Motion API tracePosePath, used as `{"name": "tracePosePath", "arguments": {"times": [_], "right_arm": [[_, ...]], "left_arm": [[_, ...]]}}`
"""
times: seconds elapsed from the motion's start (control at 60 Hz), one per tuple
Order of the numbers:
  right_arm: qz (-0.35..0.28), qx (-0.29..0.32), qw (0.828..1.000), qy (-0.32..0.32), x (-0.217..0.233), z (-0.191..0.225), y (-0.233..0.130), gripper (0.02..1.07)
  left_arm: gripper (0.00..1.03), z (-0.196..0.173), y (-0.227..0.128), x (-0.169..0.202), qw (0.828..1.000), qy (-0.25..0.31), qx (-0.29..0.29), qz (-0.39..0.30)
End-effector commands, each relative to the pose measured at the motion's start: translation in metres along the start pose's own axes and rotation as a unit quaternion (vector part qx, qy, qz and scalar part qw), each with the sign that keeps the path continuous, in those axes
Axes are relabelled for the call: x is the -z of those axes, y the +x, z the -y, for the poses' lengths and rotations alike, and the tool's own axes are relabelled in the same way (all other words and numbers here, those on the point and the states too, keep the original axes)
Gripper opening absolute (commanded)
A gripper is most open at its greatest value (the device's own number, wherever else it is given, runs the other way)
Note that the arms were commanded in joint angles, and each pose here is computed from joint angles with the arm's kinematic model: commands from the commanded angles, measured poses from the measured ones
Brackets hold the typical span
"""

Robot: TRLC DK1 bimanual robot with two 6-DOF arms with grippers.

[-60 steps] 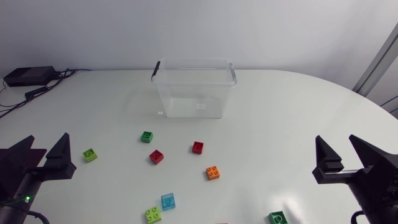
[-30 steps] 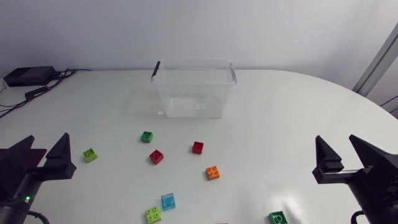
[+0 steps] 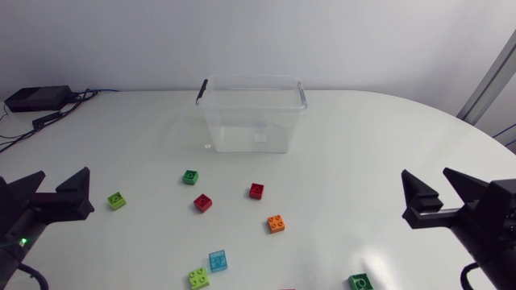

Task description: Place the duplo bricks in the container

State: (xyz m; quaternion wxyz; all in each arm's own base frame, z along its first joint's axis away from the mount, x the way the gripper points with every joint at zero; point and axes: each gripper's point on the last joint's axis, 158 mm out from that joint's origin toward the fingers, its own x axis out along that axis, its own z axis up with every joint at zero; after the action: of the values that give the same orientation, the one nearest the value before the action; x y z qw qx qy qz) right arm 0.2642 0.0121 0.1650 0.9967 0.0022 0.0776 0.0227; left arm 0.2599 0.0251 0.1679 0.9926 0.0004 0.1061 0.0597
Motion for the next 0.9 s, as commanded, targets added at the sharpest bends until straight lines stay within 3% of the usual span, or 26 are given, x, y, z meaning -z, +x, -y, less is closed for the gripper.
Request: {"name": "tracePosePath", "arguments": {"times": [0.0, 0.183, 0.383, 0.45, 0.5, 0.683, 0.8, 0.883], "right_arm": [[-0.010, -0.012, 1.000, 0.017, -0.013, -0.007, 0.004, 1.02], [-0.069, -0.033, 0.997, 0.030, -0.015, -0.028, 0.018, 1.02], [-0.173, -0.066, 0.982, 0.021, 0.001, -0.060, 0.031, 1.02], [-0.213, -0.074, 0.974, 0.018, 0.011, -0.069, 0.032, 1.02], [-0.246, -0.076, 0.966, 0.009, 0.018, -0.075, 0.033, 1.02], [-0.300, -0.110, 0.947, -0.033, 0.030, -0.101, 0.029, 1.02], [-0.313, -0.161, 0.933, -0.071, 0.037, -0.119, 0.025, 1.02], [-0.331, -0.214, 0.913, -0.100, 0.048, -0.134, 0.018, 1.02]], "left_arm": [[0.96, -0.001, 0.007, -0.010, 0.999, -0.018, -0.003, -0.044], [0.96, 0.003, 0.028, 0.015, 0.976, 0.024, 0.002, -0.218], [0.96, 0.000, 0.047, 0.048, 0.941, 0.085, 0.015, -0.329], [0.97, -0.010, 0.054, 0.071, 0.917, 0.102, 0.016, -0.386], [0.97, -0.021, 0.060, 0.077, 0.909, 0.108, 0.014, -0.402], [0.96, -0.029, 0.082, 0.093, 0.893, 0.135, 0.091, -0.419], [0.96, -0.031, 0.088, 0.106, 0.874, 0.150, 0.137, -0.442], [0.96, -0.033, 0.096, 0.116, 0.864, 0.176, 0.156, -0.446]]}}
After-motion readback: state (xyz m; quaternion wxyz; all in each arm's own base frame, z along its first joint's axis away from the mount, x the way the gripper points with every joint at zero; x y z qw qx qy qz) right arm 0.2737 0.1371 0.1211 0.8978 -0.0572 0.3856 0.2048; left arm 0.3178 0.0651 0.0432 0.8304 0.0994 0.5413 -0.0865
